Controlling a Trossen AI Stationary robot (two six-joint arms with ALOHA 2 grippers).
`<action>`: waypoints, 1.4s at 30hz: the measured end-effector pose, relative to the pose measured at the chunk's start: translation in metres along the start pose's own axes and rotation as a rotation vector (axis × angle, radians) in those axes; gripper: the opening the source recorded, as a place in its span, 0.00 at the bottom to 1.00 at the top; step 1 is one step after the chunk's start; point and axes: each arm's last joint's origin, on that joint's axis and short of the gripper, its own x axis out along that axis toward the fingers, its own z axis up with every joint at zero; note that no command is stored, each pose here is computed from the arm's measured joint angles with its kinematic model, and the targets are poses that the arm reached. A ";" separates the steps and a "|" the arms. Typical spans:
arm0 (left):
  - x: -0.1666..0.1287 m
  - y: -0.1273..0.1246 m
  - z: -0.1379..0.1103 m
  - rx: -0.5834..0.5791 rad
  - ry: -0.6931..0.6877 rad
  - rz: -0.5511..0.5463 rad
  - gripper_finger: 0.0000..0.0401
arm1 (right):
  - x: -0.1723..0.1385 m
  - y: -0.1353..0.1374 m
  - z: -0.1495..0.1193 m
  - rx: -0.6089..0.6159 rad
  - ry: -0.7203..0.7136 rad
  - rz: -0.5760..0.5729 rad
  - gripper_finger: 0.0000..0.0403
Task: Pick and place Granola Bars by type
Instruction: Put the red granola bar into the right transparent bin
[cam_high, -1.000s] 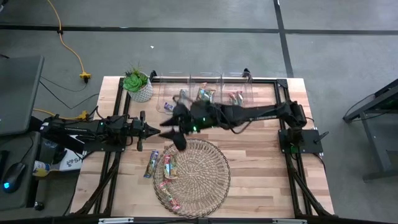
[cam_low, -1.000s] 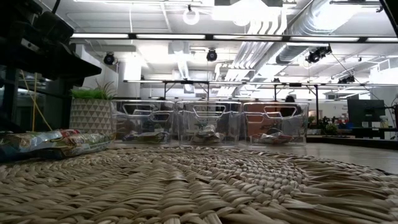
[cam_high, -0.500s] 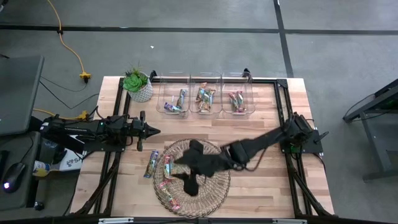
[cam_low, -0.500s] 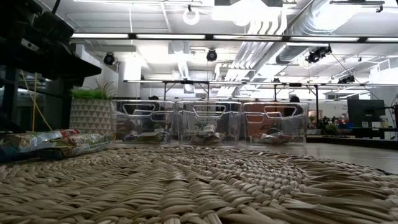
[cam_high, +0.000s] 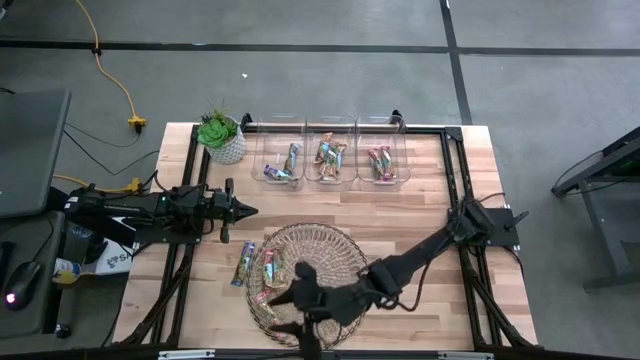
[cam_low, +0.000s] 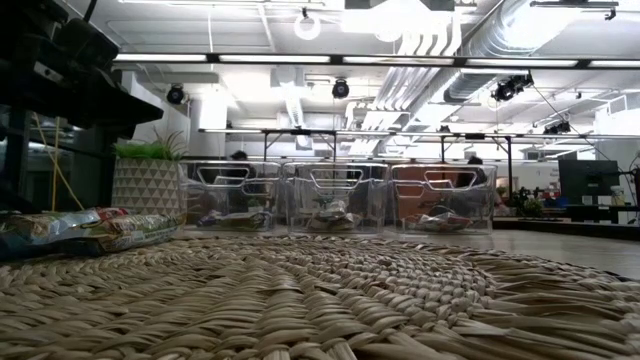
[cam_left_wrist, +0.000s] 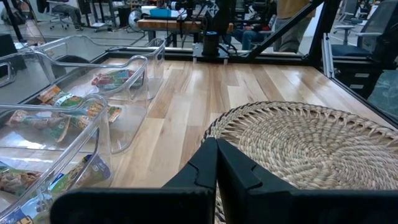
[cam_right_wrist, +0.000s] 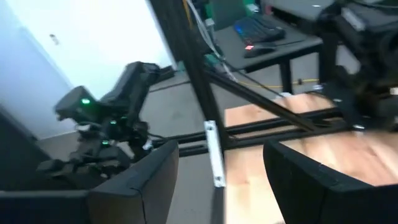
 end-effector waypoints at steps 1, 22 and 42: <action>0.000 0.000 0.000 0.000 0.000 0.000 0.00 | 0.003 0.003 -0.001 -0.004 0.002 0.009 0.55; 0.000 0.000 0.000 0.000 0.000 0.000 0.00 | 0.065 -0.009 -0.047 -0.004 0.144 -0.040 0.55; 0.000 0.000 0.000 0.000 0.000 0.000 0.00 | 0.095 -0.039 -0.134 -0.059 0.281 -0.342 0.55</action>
